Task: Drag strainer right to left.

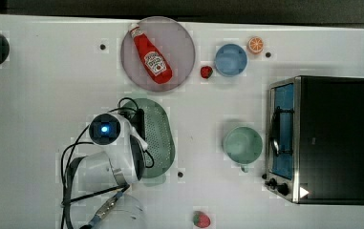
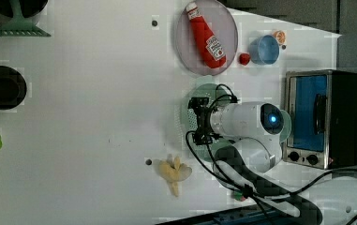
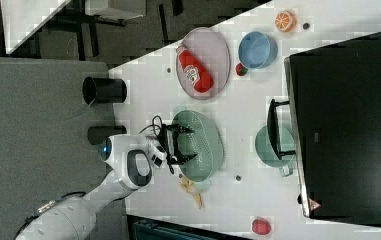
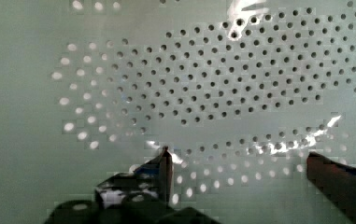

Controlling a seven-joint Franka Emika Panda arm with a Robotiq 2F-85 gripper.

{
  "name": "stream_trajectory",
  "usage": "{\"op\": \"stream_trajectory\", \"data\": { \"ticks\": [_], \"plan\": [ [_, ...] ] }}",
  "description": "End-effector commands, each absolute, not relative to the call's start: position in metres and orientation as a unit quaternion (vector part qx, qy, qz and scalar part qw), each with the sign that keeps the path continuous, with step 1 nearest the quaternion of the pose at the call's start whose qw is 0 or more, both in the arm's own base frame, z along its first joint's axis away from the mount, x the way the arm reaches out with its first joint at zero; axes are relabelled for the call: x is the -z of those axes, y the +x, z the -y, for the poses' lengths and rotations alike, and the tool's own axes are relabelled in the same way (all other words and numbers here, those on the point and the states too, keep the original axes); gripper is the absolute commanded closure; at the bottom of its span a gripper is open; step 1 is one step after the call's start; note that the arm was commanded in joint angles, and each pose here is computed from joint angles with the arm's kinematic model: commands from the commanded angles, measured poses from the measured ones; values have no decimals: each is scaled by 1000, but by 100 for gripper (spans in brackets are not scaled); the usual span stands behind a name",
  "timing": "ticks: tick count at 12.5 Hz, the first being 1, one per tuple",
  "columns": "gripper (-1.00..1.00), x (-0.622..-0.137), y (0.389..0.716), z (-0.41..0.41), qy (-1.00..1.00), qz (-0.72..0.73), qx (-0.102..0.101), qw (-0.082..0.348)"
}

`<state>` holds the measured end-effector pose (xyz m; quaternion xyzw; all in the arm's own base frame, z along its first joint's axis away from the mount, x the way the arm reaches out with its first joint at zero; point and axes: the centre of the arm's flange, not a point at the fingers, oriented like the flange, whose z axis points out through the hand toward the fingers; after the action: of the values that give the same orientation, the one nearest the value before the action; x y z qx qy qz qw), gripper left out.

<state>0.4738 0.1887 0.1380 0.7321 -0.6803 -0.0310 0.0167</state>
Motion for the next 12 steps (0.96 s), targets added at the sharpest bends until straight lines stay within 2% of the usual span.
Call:
{"op": "stream_trajectory", "data": {
  "ticks": [1,4,12],
  "plan": [
    [-100,-147,480,-227,714,700,36,2],
    [-100,-146,479,-256,712,701,43,2],
    [-100,-145,478,-336,703,710,45,-3]
  ]
}}
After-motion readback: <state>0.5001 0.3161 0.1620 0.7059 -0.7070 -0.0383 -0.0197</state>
